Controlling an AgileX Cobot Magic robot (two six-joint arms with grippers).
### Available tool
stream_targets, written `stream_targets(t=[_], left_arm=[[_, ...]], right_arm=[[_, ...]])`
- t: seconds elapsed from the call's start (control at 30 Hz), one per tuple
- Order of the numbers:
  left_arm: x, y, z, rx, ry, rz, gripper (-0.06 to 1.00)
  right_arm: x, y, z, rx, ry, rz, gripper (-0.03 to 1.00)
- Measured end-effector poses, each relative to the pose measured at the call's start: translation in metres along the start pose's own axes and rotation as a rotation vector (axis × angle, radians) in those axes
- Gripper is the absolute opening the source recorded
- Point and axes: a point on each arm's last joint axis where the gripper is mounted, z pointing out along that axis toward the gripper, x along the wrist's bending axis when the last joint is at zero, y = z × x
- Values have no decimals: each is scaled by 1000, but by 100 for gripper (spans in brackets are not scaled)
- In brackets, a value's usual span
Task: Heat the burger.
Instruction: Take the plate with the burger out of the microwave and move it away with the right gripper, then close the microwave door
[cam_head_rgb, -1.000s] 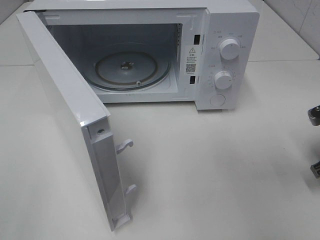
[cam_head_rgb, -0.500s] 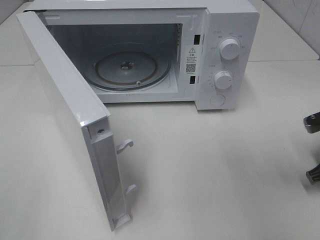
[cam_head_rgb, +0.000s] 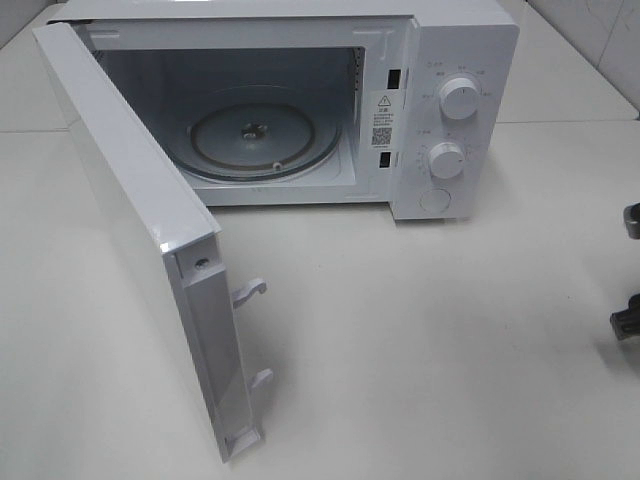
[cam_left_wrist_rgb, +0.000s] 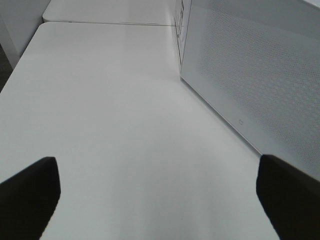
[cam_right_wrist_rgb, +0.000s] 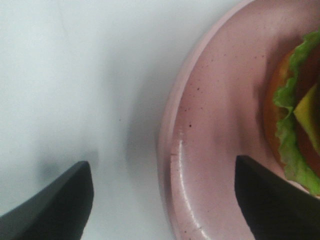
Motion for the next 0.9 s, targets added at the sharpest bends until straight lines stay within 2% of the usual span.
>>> stream_targets(t=[0.1, 0.3, 0.37, 0.43, 0.47, 0.5, 0.53, 0.57, 0.63, 0.7, 0.87, 0.9], left_arm=[[0, 0, 0, 0, 0, 0, 99], [0, 0, 0, 0, 0, 0, 99], [0, 0, 0, 0, 0, 0, 99], [0, 0, 0, 0, 0, 0, 99], [0, 0, 0, 0, 0, 0, 99], [0, 0, 0, 0, 0, 0, 99], [0, 0, 0, 0, 0, 0, 99], [0, 0, 0, 0, 0, 0, 99], [0, 0, 0, 0, 0, 0, 99], [0, 0, 0, 0, 0, 0, 99], [0, 0, 0, 0, 0, 0, 99], [0, 0, 0, 0, 0, 0, 99]], right_arm=[[-4, 2, -14, -30, 22, 57, 78], [-9, -2, -38, -32, 80, 65, 77], [-11, -6, -48, -18, 111, 55, 77], [-9, -13, -62, 5, 186, 33, 77], [-9, -13, -62, 5, 186, 33, 77], [-9, -16, -72, -3, 233, 19, 77], [-9, -16, -72, -3, 233, 19, 77], [-9, -18, -83, -38, 282, 37, 77], [-10, -19, -89, -64, 298, 48, 77], [-13, -22, -110, -163, 354, 76, 77], [-19, -27, -129, -259, 378, 101, 76], [-23, -33, -140, -311, 377, 112, 76]])
